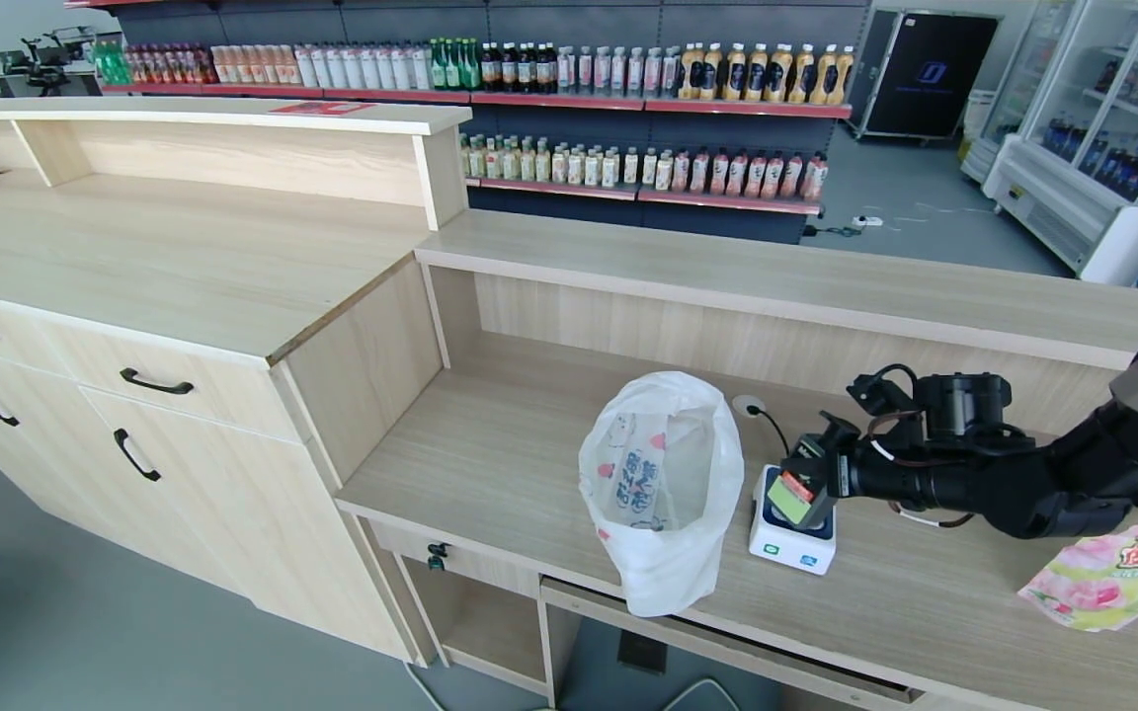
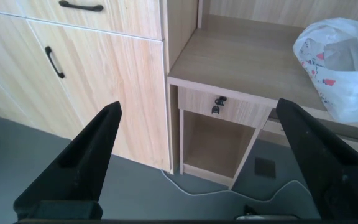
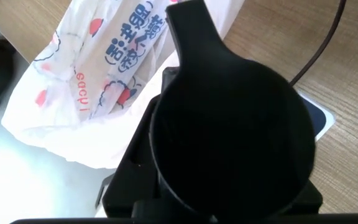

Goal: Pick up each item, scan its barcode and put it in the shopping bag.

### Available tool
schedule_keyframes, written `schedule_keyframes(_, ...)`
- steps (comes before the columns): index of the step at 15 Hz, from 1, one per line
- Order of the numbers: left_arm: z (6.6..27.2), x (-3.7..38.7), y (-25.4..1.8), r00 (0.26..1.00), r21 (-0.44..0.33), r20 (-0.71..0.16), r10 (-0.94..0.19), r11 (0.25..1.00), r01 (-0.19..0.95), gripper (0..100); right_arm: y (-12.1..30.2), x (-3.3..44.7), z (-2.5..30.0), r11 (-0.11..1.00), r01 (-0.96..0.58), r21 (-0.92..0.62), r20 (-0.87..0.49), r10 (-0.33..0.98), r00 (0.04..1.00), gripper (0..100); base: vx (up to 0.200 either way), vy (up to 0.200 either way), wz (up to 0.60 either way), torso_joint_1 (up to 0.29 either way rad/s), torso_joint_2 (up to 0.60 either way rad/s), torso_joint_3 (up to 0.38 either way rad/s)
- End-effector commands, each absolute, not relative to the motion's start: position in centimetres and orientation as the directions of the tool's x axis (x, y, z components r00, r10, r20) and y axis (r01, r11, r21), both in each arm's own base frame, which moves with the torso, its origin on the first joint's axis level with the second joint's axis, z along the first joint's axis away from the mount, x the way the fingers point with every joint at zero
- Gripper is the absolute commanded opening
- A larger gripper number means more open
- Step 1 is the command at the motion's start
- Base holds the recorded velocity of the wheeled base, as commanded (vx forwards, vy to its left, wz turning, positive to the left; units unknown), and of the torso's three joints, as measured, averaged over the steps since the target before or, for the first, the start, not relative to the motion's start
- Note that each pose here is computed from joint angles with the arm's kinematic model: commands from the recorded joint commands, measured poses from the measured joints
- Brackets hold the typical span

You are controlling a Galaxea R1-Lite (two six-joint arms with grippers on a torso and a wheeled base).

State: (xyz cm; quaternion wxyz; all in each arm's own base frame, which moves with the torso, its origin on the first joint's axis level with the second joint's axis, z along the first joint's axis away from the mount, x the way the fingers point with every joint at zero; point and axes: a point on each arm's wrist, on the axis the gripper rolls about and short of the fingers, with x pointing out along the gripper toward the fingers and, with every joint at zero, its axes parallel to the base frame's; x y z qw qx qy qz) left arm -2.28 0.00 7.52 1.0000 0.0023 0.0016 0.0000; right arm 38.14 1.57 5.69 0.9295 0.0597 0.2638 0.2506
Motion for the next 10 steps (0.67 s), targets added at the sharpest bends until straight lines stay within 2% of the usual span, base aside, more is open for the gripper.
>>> schedule_keyframes(1,7.5,-2.3,0.0,1.000,0.005,-0.003,0.000,1.000,0.000,100,1.0,37.8,8.2,0.874,-0.436,0.215,-0.402,0.486,0.776,0,0.000,0.000,0.00,0.000,0.00,0.000)
schedule_keyframes(3,7.5,-2.3,0.0,1.000,0.005,-0.003,0.000,1.000,0.000,100,-0.2,34.5,14.1,0.909,-0.401,0.113,-0.299,0.415,0.859,0,0.000,0.000,0.00,0.000,0.00,0.000)
schedule_keyframes(4,7.5,-2.3,0.0,1.000,0.005,-0.003,0.000,1.000,0.000,100,-1.5,32.4,16.1,0.935,-0.353,0.001,-0.264,0.341,0.902,0,0.000,0.000,0.00,0.000,0.00,0.000)
schedule_keyframes(5,7.5,-2.3,0.0,1.000,0.005,-0.003,0.000,1.000,0.000,100,-3.6,29.8,17.1,0.939,-0.280,-0.198,-0.248,0.229,0.941,0,0.000,0.000,0.00,0.000,0.00,0.000)
schedule_keyframes(7,7.5,-2.3,0.0,1.000,0.005,-0.003,0.000,1.000,0.000,100,-7.0,25.3,17.7,0.853,-0.176,-0.491,-0.236,0.064,0.970,0,0.000,0.000,0.00,0.000,0.00,0.000)
schedule_keyframes(8,7.5,-2.3,0.0,1.000,0.005,-0.003,0.000,1.000,0.000,100,-7.8,23.8,17.8,0.810,-0.149,-0.567,-0.231,0.017,0.973,0,0.000,0.000,0.00,0.000,0.00,0.000)
schedule_keyframes(9,7.5,-2.3,0.0,1.000,0.005,-0.003,0.000,1.000,0.000,100,-7.9,23.0,17.9,0.804,-0.135,-0.579,-0.220,0.005,0.975,0,0.000,0.000,0.00,0.000,0.00,0.000)
schedule_keyframes(10,7.5,-2.3,0.0,1.000,0.005,-0.003,0.000,1.000,0.000,100,-7.8,22.9,18.3,0.811,-0.136,-0.570,-0.207,0.019,0.978,0,0.000,0.000,0.60,0.007,0.00,-0.002)
